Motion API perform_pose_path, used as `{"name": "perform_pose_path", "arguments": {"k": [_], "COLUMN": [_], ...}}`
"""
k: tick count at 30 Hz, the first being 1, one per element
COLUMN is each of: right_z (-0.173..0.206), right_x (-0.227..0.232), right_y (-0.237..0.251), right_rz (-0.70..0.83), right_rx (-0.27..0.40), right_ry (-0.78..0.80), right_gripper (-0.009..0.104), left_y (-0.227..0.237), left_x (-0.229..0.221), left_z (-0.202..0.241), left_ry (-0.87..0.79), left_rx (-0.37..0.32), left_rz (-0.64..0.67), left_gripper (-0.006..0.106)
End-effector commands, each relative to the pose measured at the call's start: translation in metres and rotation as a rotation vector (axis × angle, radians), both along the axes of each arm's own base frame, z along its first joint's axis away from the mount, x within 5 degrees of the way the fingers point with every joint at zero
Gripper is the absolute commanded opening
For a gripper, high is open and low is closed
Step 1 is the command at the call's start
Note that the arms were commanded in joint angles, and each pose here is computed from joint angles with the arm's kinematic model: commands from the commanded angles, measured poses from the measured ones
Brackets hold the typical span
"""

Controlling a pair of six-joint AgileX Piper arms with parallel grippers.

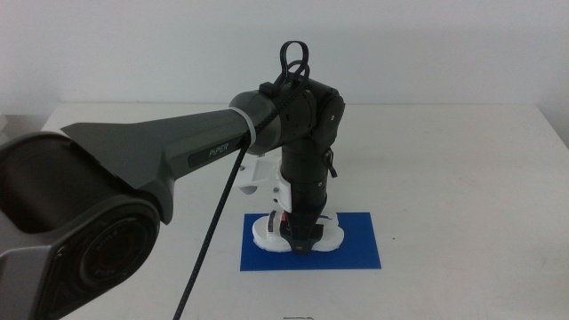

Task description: Use one arm to grab the shoe from the table and place it on the mat.

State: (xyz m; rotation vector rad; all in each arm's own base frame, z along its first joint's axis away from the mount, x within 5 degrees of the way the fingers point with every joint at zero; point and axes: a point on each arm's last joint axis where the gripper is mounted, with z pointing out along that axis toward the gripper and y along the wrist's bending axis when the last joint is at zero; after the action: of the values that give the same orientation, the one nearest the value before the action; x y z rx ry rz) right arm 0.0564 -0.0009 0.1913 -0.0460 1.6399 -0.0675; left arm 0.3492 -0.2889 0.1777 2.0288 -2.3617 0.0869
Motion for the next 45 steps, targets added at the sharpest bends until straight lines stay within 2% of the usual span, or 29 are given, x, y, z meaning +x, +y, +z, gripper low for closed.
{"name": "perform_pose_path", "arguments": {"k": [1,6,11,14,17,19,21,22,24,25,27,28,30,31,36,38,41,45], "right_z": [0.014,0.014,0.014,0.014,0.014,0.014,0.014,0.014,0.014,0.014,0.014,0.014,0.014,0.014,0.014,0.014,0.014,0.014], "right_x": [-0.002,-0.002,-0.002,-0.002,-0.002,-0.002,-0.002,-0.002,-0.002,-0.002,-0.002,-0.002,-0.002,-0.002,-0.002,-0.002,-0.002,-0.002], "right_y": [0.0,0.0,0.0,0.0,0.0,0.0,0.0,0.0,0.0,0.0,0.0,0.0,0.0,0.0,0.0,0.0,0.0,0.0], "right_rz": [0.001,0.001,0.001,0.001,0.001,0.001,0.001,0.001,0.001,0.001,0.001,0.001,0.001,0.001,0.001,0.001,0.001,0.001], "right_rx": [-0.015,-0.015,-0.015,-0.015,-0.015,-0.015,-0.015,-0.015,-0.015,-0.015,-0.015,-0.015,-0.015,-0.015,-0.015,-0.015,-0.015,-0.015], "right_ry": [-0.113,-0.113,-0.113,-0.113,-0.113,-0.113,-0.113,-0.113,-0.113,-0.113,-0.113,-0.113,-0.113,-0.113,-0.113,-0.113,-0.113,-0.113], "right_gripper": [0.094,0.094,0.094,0.094,0.094,0.094,0.094,0.094,0.094,0.094,0.094,0.094,0.094,0.094,0.094,0.094,0.094,0.094], "left_y": [-0.001,-0.001,0.003,0.012,0.026,0.04,0.056,0.062,0.079,0.086,0.105,0.113,0.129,0.134,0.155,0.167,0.192,0.23], "left_x": [-0.003,-0.003,-0.008,-0.018,-0.029,-0.042,-0.055,-0.059,-0.069,-0.073,-0.082,-0.087,-0.095,-0.099,-0.116,-0.125,-0.142,-0.156], "left_z": [0.035,0.035,0.047,0.077,0.126,0.164,0.197,0.208,0.233,0.242,0.263,0.273,0.29,0.295,0.316,0.319,0.319,0.295], "left_ry": [-0.055,-0.054,-0.04,-0.056,-0.174,-0.276,-0.392,-0.44,-0.56,-0.605,-0.687,-0.713,-0.732,-0.734,-0.736,-0.731,-0.81,-0.972], "left_rx": [-0.063,-0.061,-0.051,-0.057,-0.102,-0.123,-0.106,-0.082,0.028,0.101,0.303,0.375,0.567,0.625,0.803,0.861,0.88,0.845], "left_rz": [0.023,0.023,0.02,0.014,-0.044,-0.113,-0.255,-0.338,-0.582,-0.727,-1.025,-1.101,-1.317,-1.386,-1.544,-1.554,-1.511,-1.378], "left_gripper": [0.068,0.086,0.09,0.09,0.09,0.09,0.09,0.09,0.09,0.09,0.09,0.09,0.09,0.09,0.09,0.09,0.09,0.09]}}
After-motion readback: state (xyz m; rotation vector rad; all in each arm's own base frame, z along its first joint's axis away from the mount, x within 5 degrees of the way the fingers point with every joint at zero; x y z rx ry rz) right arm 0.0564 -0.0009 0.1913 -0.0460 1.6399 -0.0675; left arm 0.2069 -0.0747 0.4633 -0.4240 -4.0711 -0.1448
